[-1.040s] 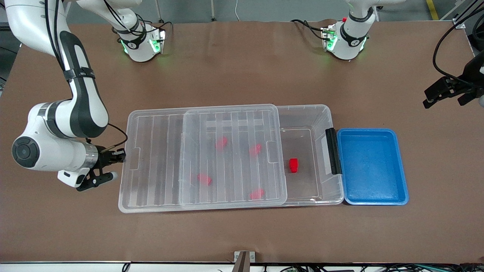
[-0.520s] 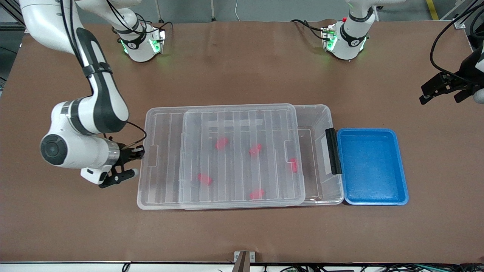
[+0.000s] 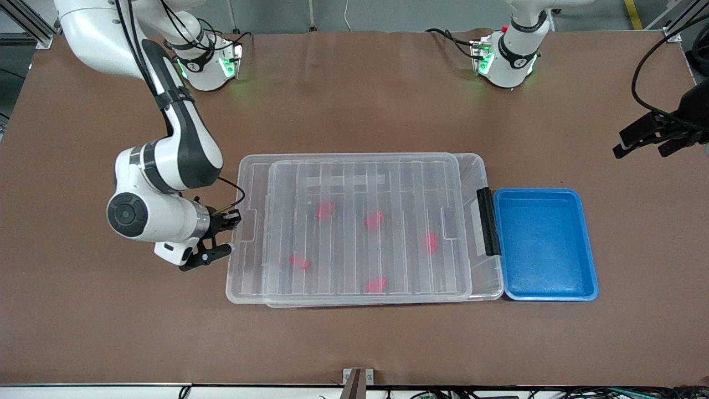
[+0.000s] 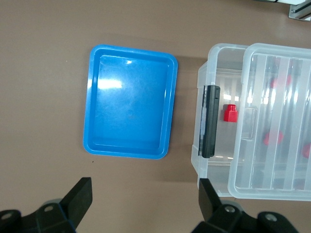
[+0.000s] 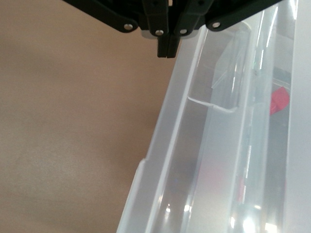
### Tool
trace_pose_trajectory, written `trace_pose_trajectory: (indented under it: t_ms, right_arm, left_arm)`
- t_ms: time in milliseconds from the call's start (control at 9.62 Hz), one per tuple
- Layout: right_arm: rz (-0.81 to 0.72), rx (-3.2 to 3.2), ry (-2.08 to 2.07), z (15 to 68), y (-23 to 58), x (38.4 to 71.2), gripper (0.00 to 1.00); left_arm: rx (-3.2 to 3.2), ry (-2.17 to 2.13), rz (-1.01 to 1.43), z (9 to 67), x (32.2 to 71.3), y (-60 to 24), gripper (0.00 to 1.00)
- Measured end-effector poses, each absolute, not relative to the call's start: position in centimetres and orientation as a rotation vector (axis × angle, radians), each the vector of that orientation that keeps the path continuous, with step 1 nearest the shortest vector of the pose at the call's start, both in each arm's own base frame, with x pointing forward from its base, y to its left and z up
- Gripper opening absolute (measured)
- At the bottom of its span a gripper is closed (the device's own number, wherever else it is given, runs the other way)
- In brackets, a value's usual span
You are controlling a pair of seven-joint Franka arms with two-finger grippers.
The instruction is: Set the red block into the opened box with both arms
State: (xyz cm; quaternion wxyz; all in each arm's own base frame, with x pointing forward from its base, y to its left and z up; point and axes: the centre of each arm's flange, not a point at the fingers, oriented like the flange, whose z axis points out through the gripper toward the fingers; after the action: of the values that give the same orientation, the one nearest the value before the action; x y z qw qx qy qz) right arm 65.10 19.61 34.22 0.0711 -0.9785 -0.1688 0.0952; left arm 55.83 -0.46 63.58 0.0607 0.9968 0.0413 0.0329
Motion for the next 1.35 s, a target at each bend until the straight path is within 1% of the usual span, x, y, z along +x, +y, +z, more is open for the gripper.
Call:
trace_pose_trajectory:
  t_ms: [624, 728, 936, 1040, 1144, 1352]
  right_arm:
    - [0.285, -2.926, -0.520, 33.6, 21.2, 65.1, 0.01]
    - [0.287, -2.927, -0.517, 33.5, 21.1, 65.2, 0.03]
    - [0.254, -2.951, -0.451, 35.0, 19.1, 66.1, 0.11]
    - [0.209, -2.986, -0.329, 38.0, 15.4, 67.1, 0.23]
    - [0.142, -3.037, -0.175, 42.5, 10.8, 67.4, 0.40]
    - [0.060, -3.101, 0.053, 51.2, 4.1, 65.2, 0.70]
  left_arm:
    - [3.126, -0.028, 0.080, 62.9, 56.0, -3.5, 0.99]
    - [3.127, -0.031, 0.080, 62.9, 56.0, -3.6, 0.99]
    - [3.126, -0.028, 0.083, 63.0, 56.0, -3.6, 0.99]
    - [3.122, -0.016, 0.085, 63.0, 56.0, -3.6, 0.99]
    - [3.114, 0.002, 0.084, 63.0, 56.0, -3.6, 0.99]
    - [3.107, 0.010, 0.084, 63.1, 56.0, -3.6, 0.99]
